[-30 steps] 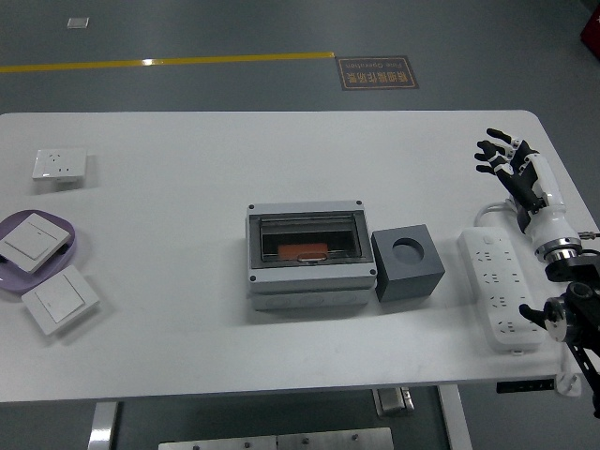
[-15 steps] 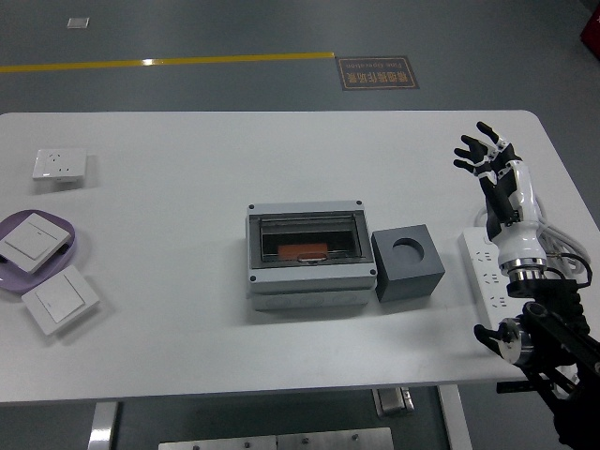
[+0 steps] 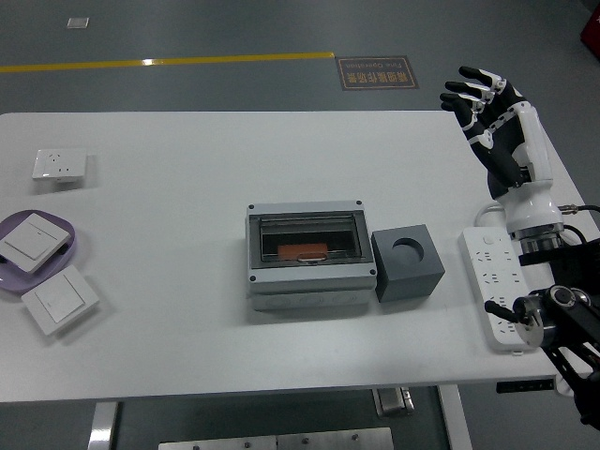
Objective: Pick up the cylinder from the cube,place it in the box,flap close box
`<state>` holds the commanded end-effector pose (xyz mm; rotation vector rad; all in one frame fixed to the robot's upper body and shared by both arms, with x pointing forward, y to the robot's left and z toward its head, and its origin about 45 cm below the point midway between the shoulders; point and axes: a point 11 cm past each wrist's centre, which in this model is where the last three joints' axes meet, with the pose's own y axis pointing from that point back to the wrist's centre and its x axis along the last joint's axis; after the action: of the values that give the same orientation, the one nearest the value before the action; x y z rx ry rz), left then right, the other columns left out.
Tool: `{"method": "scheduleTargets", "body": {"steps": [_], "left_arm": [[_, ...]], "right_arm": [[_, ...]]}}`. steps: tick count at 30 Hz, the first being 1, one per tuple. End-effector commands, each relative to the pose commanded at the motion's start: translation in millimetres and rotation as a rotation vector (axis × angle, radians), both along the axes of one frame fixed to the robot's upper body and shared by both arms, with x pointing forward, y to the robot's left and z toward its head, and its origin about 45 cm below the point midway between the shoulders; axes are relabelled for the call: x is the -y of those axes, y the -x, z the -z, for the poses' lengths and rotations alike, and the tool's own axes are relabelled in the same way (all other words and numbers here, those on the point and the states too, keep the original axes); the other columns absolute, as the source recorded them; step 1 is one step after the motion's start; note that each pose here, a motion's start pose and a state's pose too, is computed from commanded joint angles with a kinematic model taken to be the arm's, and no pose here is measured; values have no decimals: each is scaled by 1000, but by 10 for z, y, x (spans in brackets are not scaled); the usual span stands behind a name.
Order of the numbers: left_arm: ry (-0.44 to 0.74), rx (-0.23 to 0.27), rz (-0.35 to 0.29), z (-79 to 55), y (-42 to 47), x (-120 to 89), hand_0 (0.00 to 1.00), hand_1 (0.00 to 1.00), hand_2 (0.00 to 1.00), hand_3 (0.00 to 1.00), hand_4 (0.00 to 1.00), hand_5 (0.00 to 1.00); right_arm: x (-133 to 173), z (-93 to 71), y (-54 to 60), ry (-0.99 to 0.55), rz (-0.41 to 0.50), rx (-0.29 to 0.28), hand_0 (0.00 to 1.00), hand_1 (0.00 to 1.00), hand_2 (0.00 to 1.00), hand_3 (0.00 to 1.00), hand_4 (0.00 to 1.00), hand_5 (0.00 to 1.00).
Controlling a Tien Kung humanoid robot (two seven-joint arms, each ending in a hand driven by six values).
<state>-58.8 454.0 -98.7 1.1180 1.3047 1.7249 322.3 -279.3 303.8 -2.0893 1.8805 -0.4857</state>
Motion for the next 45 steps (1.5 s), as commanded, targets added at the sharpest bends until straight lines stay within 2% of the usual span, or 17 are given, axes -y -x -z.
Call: {"method": "scheduleTargets", "body": {"steps": [3,6,11,12,16,23,24,30,33,37,45], "left_arm": [[1,0,1,2,-1,4,616,625,620,638,703,166],[1,1,3,1,-12,3,616,625,620,638,703,166],[-1,4,3,-2,-24,-8,616,625,620,638,703,166],[-1,4,3,-2,-25,-7,616,625,620,638,703,166],[1,4,3,2,-25,4,616,625,620,638,703,166],[1,5,3,2,-29,4,616,625,619,639,704,166],[1,5,3,3,-29,5,616,625,620,639,703,166],[3,6,3,8,-35,16,616,625,620,638,703,166],[4,5,3,9,-31,20,616,625,620,638,703,166],[1,7,4,4,-42,6,616,624,620,639,703,166],[-1,10,5,-2,-57,-11,616,625,619,640,703,166]], "right_arm": [[6,-150,17,6,-4,37,625,588,604,610,788,383],[26,-191,15,11,-1,46,612,583,600,610,778,387],[66,-118,-19,28,8,18,612,583,600,610,778,387],[73,-93,-28,31,11,11,565,531,570,586,790,404],[93,3,-56,32,20,-17,565,531,570,586,790,404],[54,344,-131,16,17,-116,550,520,562,573,786,387],[38,448,-140,0,14,-148,531,482,548,540,778,384],[34,971,-111,-47,23,-307,528,481,543,535,755,366],[37,1058,-97,-47,23,-335,528,481,543,535,755,366],[35,941,-122,-37,15,-305,526,477,540,534,747,364],[-74,420,-104,-14,-31,-157,527,471,537,534,739,356]]}}
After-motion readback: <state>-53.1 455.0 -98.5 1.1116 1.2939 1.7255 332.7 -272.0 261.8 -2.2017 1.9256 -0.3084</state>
